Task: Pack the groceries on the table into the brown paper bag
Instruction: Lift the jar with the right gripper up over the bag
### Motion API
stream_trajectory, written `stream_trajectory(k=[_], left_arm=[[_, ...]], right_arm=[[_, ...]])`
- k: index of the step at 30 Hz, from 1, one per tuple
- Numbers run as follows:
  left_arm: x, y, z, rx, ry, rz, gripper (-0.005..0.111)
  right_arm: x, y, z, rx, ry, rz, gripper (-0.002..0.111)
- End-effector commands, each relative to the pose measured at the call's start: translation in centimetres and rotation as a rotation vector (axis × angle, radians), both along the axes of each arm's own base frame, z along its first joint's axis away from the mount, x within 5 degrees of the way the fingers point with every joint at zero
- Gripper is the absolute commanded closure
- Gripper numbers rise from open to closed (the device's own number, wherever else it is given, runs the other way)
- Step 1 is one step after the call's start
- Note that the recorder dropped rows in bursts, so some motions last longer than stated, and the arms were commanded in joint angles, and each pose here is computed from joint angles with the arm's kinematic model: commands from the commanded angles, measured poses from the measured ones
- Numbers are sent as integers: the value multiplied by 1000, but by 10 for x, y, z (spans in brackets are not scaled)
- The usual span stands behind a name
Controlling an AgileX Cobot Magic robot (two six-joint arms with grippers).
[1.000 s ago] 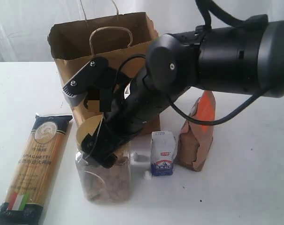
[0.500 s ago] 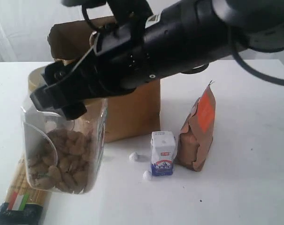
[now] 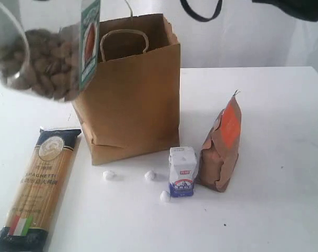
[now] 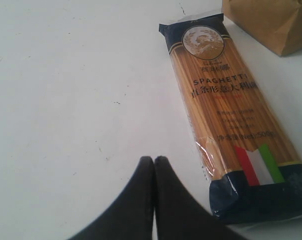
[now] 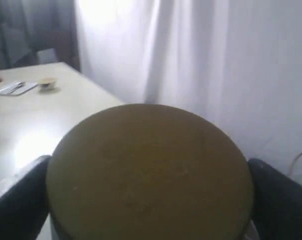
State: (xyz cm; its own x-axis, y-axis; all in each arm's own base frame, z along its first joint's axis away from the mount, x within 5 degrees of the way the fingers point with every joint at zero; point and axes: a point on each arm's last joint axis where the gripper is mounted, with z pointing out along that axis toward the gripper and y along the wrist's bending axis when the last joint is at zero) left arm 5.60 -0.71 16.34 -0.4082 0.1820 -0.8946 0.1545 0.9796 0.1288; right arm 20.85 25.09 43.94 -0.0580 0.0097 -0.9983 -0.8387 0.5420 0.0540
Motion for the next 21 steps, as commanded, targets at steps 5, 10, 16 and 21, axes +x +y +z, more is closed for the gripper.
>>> stream_trajectory(k=[5,10,16,21], left_arm=[[0,0,-1,-14,0,6,107],[0,0,-1,-14,0,6,107],[0,0,-1,-14,0,6,107],[0,0,-1,-14,0,6,107]], right_arm=[[21,-8,23,118,-71,-226,68],[31,-3,28,139,-88,-265,68],[44,2,34,108,-210,-353,68],[63,9,22,86,-255,-458,68]])
